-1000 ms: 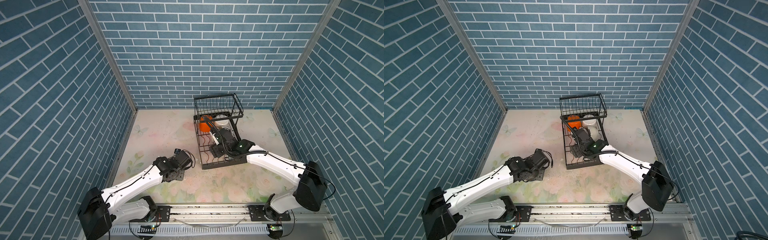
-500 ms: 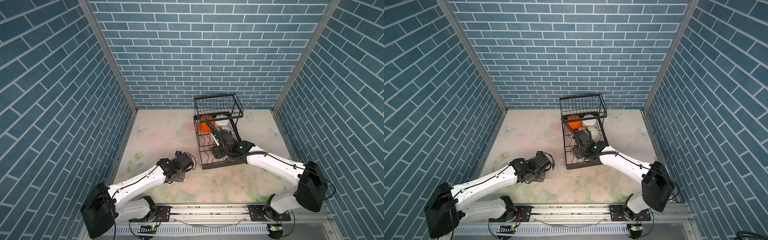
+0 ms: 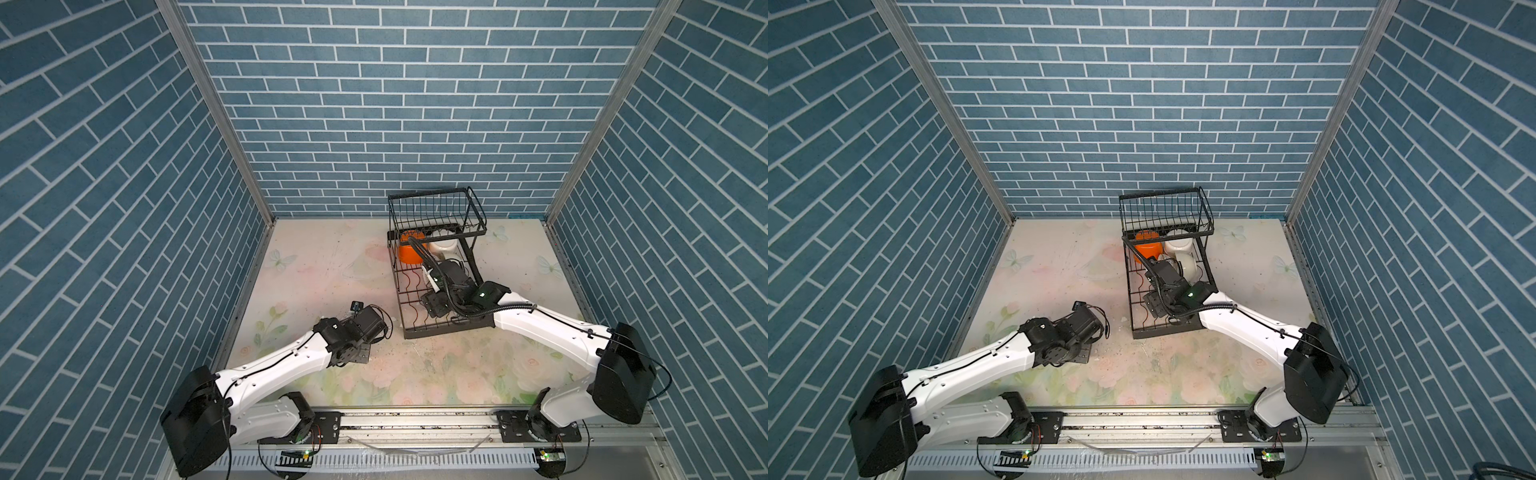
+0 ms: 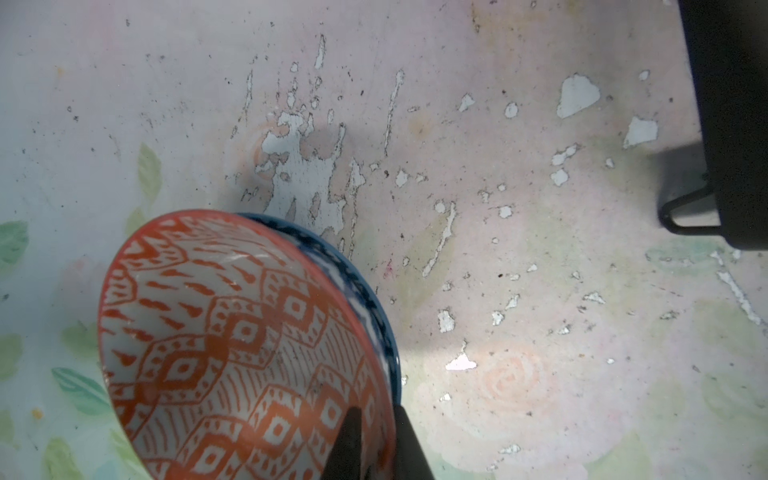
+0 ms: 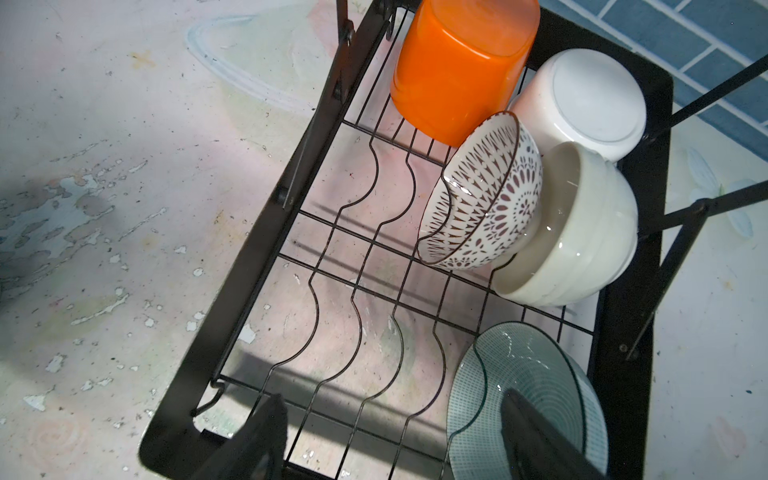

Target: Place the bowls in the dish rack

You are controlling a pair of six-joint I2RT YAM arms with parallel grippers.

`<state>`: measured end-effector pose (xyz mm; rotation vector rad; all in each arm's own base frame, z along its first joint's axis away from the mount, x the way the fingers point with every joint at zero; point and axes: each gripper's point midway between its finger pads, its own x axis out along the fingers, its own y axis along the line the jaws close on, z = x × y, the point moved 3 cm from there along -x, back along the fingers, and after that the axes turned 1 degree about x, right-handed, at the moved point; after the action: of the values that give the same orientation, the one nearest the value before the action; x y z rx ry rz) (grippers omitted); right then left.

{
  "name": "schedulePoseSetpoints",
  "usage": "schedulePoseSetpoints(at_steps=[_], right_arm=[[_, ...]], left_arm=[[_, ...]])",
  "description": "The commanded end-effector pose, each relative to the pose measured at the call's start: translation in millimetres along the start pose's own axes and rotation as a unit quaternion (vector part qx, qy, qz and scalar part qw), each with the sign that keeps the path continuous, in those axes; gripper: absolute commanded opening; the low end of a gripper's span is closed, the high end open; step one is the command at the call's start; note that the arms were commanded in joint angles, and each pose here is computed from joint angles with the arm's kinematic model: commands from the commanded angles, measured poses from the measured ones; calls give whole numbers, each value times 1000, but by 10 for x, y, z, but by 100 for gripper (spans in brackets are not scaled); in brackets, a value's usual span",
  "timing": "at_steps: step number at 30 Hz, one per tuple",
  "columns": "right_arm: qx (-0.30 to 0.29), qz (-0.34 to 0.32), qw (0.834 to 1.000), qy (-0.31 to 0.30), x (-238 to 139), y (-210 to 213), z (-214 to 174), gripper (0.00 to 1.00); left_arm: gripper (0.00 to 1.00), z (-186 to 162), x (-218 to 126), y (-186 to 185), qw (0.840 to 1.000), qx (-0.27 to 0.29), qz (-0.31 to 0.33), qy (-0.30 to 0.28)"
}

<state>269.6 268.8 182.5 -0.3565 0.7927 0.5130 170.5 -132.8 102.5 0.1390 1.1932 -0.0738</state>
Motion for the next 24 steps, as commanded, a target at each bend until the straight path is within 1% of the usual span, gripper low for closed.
schedulePoseSetpoints(at_steps=[1, 6, 9, 11, 13, 20, 24], right_arm=[[15, -8, 1000, 5, 9, -30, -54, 81], [15, -5, 1000, 8, 17, -17, -46, 81], [15, -2, 1000, 8, 19, -4, -27, 81], [14, 2, 1000, 9, 21, 4, -17, 81], [13, 5, 1000, 11, 14, 15, 0, 81], [20, 28, 999, 23, -27, 21, 60, 81], [33, 52, 997, 37, -70, -22, 88, 80]], left_arm=[[14, -76, -13, 108, 1000, 4, 22, 5], [12, -64, -47, 129, 1000, 7, 24, 0], [7, -32, -79, 137, 1000, 14, 28, -5], [2, 11, -112, 133, 999, 22, 30, -10], [0, 61, -148, 128, 999, 32, 33, -15], [0, 260, -303, 93, 996, 72, 37, -41], [0, 367, -409, 5, 993, 103, 12, -61]])
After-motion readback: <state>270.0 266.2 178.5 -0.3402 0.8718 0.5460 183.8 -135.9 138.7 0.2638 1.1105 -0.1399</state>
